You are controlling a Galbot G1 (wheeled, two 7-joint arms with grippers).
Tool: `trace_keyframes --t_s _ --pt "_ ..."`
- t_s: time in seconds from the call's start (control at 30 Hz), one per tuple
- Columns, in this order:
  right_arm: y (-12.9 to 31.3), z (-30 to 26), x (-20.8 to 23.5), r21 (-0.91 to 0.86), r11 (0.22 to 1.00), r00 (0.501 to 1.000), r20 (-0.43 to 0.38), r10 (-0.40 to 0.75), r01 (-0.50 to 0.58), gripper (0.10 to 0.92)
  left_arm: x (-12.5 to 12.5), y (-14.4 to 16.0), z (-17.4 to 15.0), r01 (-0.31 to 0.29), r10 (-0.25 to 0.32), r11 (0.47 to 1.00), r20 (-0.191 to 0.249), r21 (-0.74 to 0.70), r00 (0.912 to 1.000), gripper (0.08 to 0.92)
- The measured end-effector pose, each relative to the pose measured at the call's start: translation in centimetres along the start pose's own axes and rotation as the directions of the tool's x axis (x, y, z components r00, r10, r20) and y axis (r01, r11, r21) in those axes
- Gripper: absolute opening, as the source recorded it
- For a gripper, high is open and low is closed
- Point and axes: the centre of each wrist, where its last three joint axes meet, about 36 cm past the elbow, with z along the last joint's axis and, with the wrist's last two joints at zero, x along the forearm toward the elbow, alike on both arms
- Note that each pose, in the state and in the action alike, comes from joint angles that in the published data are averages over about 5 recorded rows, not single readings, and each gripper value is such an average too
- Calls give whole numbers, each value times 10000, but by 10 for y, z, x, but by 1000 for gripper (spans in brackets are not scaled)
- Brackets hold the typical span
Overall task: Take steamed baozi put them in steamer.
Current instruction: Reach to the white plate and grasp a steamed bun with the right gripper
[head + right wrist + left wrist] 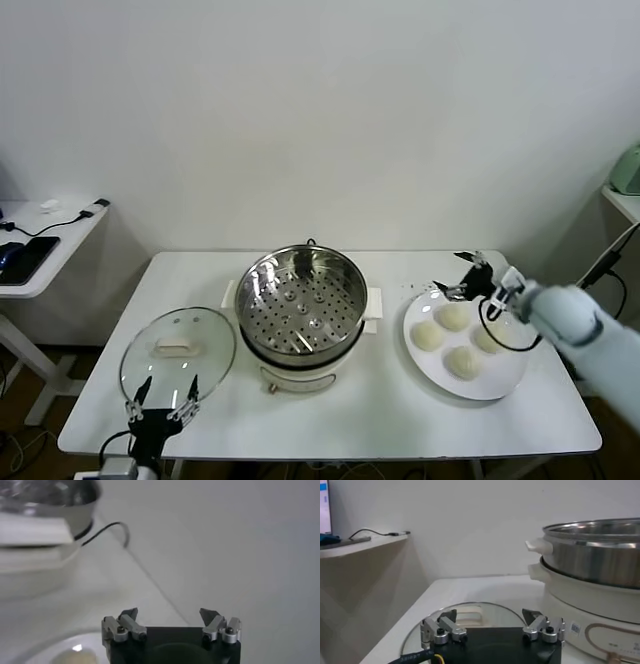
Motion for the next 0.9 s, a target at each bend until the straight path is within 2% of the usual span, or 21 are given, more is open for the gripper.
trace_keyframes --t_s 0.2,0.4,0.6,0.9 --pt "-55 -16 2 1441 9607 9668 -1318 -2188 2371 823 -2 1 2 -10 10 10000 35 -1 10000 823" --pt "-79 -22 -7 1673 9054 8971 -2904 -3330 3903 823 -3 3 4 8 -8 10000 50 -55 10000 823" --pt "-85 -20 -26 1377 8808 8423 -3898 -3722 4530 823 -4 2 6 -66 66 10000 3 -73 10000 823" --pt "-79 -11 -65 902 8800 8067 -4517 -3812 4663 823 -6 2 9 -92 91 9998 -54 -165 9999 823"
